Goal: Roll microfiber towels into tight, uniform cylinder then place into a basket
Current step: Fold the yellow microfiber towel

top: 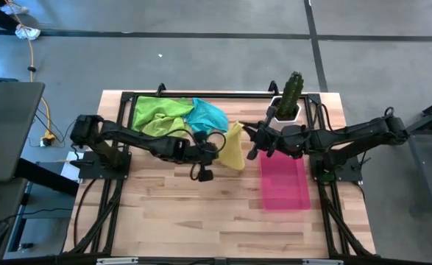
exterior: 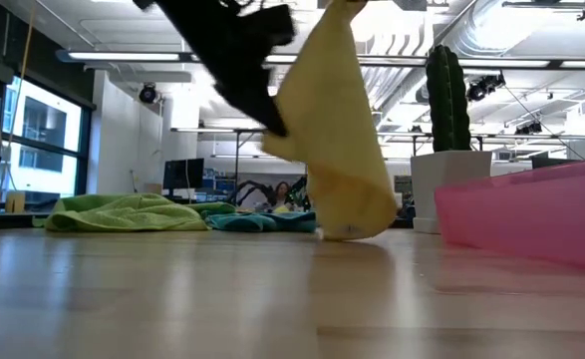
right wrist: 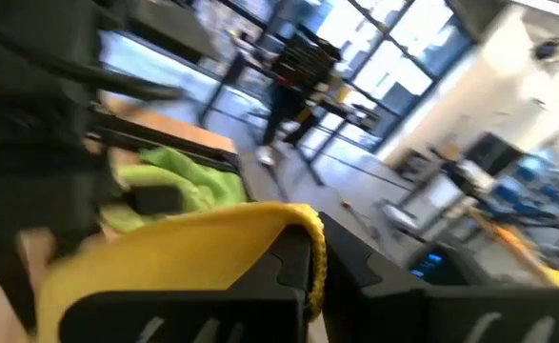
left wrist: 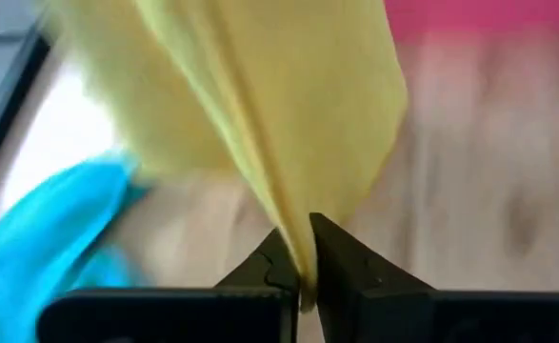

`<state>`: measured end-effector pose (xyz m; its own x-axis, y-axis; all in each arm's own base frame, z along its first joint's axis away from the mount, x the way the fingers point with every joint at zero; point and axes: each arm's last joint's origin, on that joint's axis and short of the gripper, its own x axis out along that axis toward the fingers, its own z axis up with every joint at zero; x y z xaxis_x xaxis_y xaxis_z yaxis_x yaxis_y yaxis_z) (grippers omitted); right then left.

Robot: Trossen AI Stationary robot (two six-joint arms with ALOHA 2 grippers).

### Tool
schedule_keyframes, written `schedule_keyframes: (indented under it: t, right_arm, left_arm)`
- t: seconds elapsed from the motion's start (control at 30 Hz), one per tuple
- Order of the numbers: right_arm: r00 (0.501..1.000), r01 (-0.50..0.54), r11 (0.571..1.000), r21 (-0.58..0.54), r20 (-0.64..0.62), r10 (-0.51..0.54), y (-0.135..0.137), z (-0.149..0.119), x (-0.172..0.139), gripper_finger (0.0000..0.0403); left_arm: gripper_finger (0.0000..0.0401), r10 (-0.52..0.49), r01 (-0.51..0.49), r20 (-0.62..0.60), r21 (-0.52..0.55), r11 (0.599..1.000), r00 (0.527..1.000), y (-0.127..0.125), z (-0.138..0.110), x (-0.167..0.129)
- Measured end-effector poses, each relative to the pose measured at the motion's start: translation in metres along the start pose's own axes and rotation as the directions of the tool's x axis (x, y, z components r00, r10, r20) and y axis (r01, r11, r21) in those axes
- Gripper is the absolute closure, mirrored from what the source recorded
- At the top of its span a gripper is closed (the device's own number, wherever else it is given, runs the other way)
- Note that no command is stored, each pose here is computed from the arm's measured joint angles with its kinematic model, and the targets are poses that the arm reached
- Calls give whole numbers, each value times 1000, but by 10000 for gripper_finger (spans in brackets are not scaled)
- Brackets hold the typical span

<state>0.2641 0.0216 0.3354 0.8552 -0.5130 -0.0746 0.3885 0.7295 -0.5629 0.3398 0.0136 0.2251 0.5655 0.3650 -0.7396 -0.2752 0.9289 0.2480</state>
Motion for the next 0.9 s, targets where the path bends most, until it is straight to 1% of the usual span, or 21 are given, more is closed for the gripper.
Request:
schedule_keyframes:
  t: [0.1, 0.17, 0.23, 0.3, 0.33, 0.4, 0.47, 0.5, 0.53, 0.6, 0.63, 0.67, 0.7, 0.73, 0.77, 0.8, 0.83, 0.87, 0.9]
  right_arm:
    - [998, 54, 998, -23, -8, -54, -5, 2, -2, 403]
    - [998, 61, 998, -20, -6, -61, -5, 2, -2, 403]
    - [998, 56, 998, -12, -7, -56, -5, 2, -2, 403]
    - [1000, 30, 999, 31, 3, -30, -3, 1, 0, 403]
    - [1000, 6, 999, 51, 10, -7, -2, 1, 1, 403]
    - [999, -47, 996, 75, 30, 45, -1, 0, 2, 403]
    - [998, -51, 994, 96, 40, 48, -3, 0, 3, 403]
    - [999, -30, 994, 103, 39, 26, -5, 0, 4, 403]
    - [1000, 11, 993, 114, 28, -15, -8, 0, 5, 403]
    - [994, 108, 984, 145, -3, -109, -15, -1, 7, 403]
    - [992, 126, 974, 188, -8, -126, -17, -1, 8, 403]
    - [995, 98, 965, 242, 7, -102, -18, -2, 10, 403]
    - [998, 15, 957, 289, 48, -30, -17, -2, 11, 403]
    - [992, -101, 946, 309, 105, 72, -14, -1, 11, 403]
    - [970, -221, 926, 307, 166, 176, -12, 0, 11, 403]
    - [946, -300, 909, 289, 212, 245, -10, 1, 10, 403]
    - [935, -324, 908, 266, 235, 265, -11, 2, 10, 403]
    - [944, -286, 925, 251, 237, 228, -14, 3, 11, 403]
    - [969, -186, 948, 260, 205, 134, -19, 2, 13, 403]
  left_arm:
    - [394, 87, -85, -42, 48, 995, 995, 11, 8, -24]
    - [399, 167, -163, -54, 77, 984, 984, 21, 15, -44]
    - [398, 262, -255, -55, 115, 960, 963, 31, 21, -64]
    - [397, 355, -346, -36, 146, 927, 934, 38, 27, -83]
    - [397, 395, -388, -16, 149, 910, 919, 42, 31, -92]
    - [398, 445, -438, -1, 168, 883, 896, 50, 33, -109]
    - [400, 454, -455, 42, 152, 878, 890, 55, 38, -123]
    - [400, 456, -456, 45, 165, 874, 889, 57, 37, -128]
    - [400, 462, -464, 54, 169, 869, 885, 59, 37, -132]
    - [400, 503, -507, 71, 162, 846, 861, 63, 37, -139]
    - [400, 524, -529, 74, 147, 836, 849, 65, 37, -142]
    - [400, 527, -533, 77, 128, 837, 846, 66, 36, -144]
    - [400, 506, -512, 81, 116, 851, 859, 66, 36, -146]
    - [400, 448, -455, 85, 117, 883, 890, 64, 36, -147]
    - [400, 377, -386, 85, 137, 912, 922, 62, 35, -147]
    - [400, 323, -334, 87, 164, 928, 942, 59, 35, -147]
    - [400, 296, -308, 90, 191, 932, 951, 58, 35, -147]
    - [401, 311, -323, 90, 218, 921, 946, 58, 35, -147]
    - [400, 371, -383, 92, 232, 894, 924, 59, 35, -148]
